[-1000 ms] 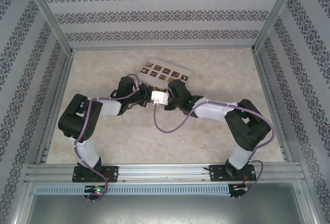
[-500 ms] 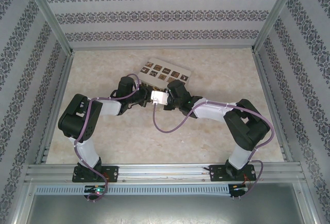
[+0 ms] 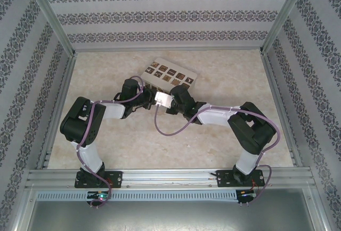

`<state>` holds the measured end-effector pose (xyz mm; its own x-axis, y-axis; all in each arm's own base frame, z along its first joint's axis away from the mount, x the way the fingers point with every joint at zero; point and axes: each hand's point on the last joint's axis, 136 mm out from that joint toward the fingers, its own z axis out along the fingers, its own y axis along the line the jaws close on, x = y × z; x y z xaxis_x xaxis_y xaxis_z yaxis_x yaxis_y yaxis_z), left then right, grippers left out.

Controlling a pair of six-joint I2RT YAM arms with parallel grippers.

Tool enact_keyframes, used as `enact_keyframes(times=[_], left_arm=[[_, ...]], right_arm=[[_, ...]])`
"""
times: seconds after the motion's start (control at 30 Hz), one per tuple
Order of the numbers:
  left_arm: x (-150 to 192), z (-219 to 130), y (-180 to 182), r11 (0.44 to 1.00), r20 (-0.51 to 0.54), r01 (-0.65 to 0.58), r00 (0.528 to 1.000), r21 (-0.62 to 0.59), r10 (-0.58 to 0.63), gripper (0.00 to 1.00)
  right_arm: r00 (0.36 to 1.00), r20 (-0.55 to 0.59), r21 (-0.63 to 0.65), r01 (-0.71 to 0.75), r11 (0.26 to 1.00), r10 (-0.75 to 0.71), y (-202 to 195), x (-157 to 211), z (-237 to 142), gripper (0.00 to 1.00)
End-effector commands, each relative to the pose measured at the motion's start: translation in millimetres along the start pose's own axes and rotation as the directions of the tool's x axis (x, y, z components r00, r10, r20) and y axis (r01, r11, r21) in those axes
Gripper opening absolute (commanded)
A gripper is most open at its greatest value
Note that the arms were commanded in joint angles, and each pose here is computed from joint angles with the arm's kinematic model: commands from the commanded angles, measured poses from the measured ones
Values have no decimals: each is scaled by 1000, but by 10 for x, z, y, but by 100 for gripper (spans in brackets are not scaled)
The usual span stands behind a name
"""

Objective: Unlock the padlock with the key

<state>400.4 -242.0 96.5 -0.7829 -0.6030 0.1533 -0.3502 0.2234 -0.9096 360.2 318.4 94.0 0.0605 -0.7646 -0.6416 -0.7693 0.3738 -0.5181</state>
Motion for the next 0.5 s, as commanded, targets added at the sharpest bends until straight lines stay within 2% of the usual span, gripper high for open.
enact_keyframes(times=[0.0,0.13,0.47], left_arm=[[196,-30,-347,992,-66,-70,995,109,77,0],[205,-16,-326,993,-69,-67,995,102,74,0],[227,101,-93,998,-81,-60,995,36,63,0]], right_arm=[[983,90,49,-168,985,163,-79,-187,34,0],[960,121,28,-258,966,253,-27,-217,49,0],[939,117,17,-327,945,322,86,-83,62,0]])
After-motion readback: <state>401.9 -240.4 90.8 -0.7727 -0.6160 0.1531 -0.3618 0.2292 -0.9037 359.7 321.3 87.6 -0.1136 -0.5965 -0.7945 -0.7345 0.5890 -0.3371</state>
